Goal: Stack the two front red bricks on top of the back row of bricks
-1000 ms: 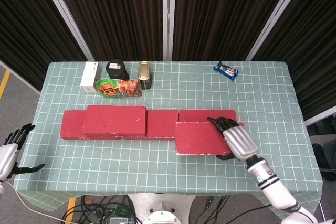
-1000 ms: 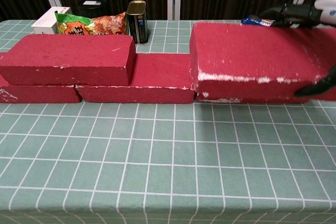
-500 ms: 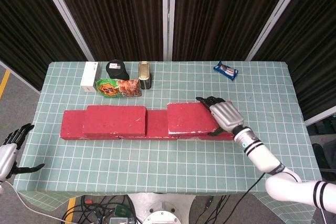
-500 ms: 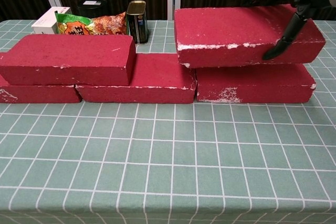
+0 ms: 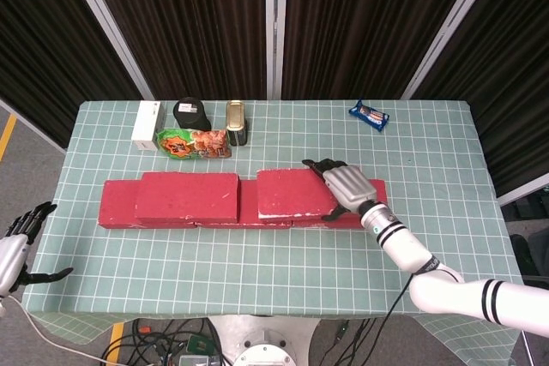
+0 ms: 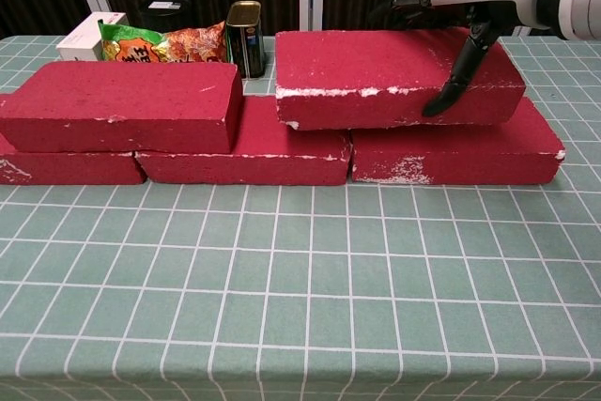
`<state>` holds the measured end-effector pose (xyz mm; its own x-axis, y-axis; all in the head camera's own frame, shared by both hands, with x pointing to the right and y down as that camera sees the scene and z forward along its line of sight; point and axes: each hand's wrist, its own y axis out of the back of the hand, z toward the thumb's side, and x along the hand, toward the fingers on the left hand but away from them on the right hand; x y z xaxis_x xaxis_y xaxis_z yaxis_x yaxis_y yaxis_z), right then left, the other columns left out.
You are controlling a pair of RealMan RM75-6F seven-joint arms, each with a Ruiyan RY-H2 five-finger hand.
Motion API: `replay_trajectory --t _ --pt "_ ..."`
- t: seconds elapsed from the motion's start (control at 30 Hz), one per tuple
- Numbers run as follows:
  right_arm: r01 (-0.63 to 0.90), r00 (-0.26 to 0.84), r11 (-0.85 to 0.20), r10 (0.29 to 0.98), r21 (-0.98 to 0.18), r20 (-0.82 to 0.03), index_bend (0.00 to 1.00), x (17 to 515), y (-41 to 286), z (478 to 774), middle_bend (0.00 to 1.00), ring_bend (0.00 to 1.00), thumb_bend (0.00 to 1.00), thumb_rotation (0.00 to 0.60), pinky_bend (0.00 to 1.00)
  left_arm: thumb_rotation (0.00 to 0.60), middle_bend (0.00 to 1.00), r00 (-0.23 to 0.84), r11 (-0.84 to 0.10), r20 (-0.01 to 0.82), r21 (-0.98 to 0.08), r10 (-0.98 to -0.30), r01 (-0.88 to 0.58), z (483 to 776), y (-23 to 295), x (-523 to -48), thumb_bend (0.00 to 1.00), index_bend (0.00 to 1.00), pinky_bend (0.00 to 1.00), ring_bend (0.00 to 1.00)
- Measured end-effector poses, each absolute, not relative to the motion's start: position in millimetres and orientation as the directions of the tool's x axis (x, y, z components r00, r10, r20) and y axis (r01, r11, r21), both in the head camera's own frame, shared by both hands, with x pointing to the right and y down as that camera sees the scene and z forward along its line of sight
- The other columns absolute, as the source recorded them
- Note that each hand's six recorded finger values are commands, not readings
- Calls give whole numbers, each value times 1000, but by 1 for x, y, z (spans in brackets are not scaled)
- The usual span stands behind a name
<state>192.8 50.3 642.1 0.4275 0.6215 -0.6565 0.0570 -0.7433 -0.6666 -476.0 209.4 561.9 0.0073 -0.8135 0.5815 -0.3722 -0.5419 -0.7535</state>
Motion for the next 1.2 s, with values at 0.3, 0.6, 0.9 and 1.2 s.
replay_trajectory --t 0.3,0.6,0.9,1.2 --pt "66 412 -741 631 -669 -658 0 177 54 647 178 107 17 600 201 600 0 16 -536 572 -758 -820 -372 561 210 -477 16 36 0 0" --pt "61 408 -749 622 -659 -669 0 164 59 654 178 107 17 600 203 600 0 15 -521 552 -777 -834 -353 559 211 -478 17 36 0 0" --pt "63 387 -753 623 -655 -680 0 161 61 656 173 107 18 600 214 600 0 15 -524 557 -771 -830 -361 561 212 -480 16 36 0 0" --pt "59 375 -763 614 -643 -694 0 154 63 660 166 107 18 600 191 600 0 18 -534 568 -762 -823 -366 563 213 -481 17 36 0 0"
